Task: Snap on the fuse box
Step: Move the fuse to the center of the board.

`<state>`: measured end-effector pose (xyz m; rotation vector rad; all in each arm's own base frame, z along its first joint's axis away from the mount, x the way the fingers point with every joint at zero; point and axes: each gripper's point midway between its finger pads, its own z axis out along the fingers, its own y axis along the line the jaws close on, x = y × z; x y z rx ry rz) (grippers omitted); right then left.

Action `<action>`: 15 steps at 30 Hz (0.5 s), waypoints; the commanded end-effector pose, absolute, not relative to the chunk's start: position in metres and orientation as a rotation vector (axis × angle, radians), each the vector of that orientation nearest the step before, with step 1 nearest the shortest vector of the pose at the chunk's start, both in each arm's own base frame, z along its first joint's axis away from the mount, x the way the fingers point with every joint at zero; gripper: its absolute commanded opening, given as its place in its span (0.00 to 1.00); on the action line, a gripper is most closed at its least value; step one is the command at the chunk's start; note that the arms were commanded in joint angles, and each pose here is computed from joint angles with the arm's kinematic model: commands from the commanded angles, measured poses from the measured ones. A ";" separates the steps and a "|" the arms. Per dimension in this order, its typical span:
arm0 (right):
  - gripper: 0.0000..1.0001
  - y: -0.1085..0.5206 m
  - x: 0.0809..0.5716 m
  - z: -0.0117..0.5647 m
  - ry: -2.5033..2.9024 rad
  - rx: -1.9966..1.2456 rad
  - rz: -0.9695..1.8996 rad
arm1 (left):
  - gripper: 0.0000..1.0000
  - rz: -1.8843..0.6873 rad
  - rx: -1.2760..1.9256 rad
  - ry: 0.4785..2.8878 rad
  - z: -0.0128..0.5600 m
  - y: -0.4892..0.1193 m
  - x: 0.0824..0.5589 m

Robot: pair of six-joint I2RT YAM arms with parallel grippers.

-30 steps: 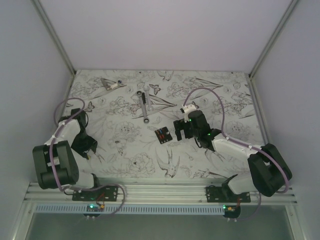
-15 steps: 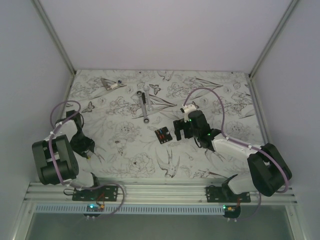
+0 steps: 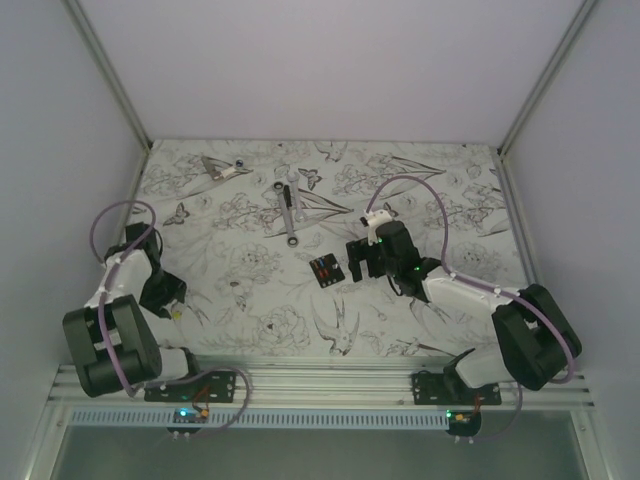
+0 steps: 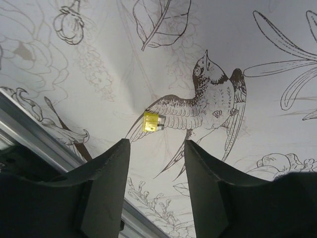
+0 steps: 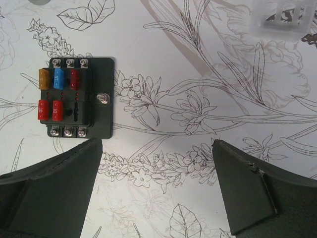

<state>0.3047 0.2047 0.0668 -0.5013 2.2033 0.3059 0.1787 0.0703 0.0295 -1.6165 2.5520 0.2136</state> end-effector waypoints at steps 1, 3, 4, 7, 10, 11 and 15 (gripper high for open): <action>1.00 0.210 0.312 0.073 2.175 -0.486 0.332 | 0.52 0.325 -1.664 2.568 0.033 0.074 0.155; 0.99 0.210 0.311 0.072 2.173 -0.487 0.333 | 0.53 0.344 -1.685 2.581 0.029 0.074 0.152; 1.00 0.210 0.311 0.073 2.172 -0.485 0.335 | 0.53 0.345 -1.697 2.592 0.026 0.073 0.152; 1.00 0.211 0.310 0.074 2.167 -0.485 0.344 | 0.51 0.318 -1.723 2.627 0.016 0.069 0.153; 1.00 0.211 0.310 0.076 2.161 -0.485 0.346 | 0.50 0.269 -1.723 2.623 0.008 0.066 0.156; 1.00 0.210 0.310 0.075 2.163 -0.486 0.345 | 0.50 0.251 -1.729 2.615 0.006 0.065 0.157; 1.00 0.210 0.310 0.075 2.161 -0.485 0.346 | 0.48 0.199 -1.767 2.593 -0.001 0.064 0.156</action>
